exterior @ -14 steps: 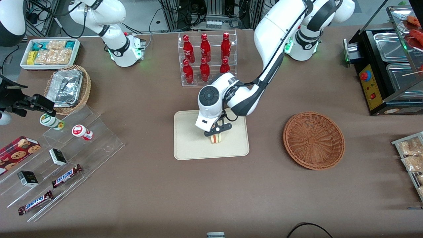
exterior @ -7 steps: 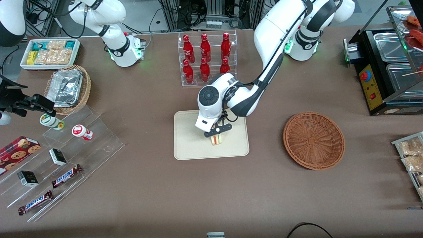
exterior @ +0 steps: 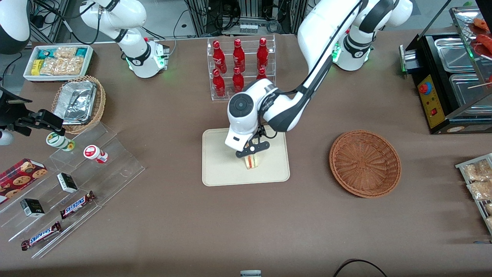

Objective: Place sandwich from basket to tray
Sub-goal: 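Lower the sandwich onto the tray and open the left gripper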

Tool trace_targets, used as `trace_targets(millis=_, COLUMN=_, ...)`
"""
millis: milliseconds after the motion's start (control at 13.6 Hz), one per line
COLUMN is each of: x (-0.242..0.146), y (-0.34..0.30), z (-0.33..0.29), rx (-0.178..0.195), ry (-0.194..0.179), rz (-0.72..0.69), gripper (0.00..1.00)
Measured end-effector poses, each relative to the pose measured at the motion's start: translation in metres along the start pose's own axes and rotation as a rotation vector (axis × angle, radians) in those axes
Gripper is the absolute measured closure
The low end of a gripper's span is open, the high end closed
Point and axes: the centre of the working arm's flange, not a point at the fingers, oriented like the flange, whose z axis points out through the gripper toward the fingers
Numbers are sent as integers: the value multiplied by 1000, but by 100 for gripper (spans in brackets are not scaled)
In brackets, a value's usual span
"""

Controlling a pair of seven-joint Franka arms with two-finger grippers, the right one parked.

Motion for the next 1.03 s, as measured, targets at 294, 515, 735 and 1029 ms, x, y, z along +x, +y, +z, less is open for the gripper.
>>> trace_targets(millis=294, x=-6, y=-14, z=-58, rx=13, ry=13, rz=85, gripper=0)
trace_targets(millis=515, x=11, y=-31, z=-66, rx=53, ry=5, rz=113, gripper=0)
trace_targets(millis=735, x=42, y=-68, z=-86, rx=107, ry=-35, rz=188, gripper=0)
trace_targets(millis=1029, x=86, y=-129, z=-119, rx=108, ry=-52, rz=267, gripper=0)
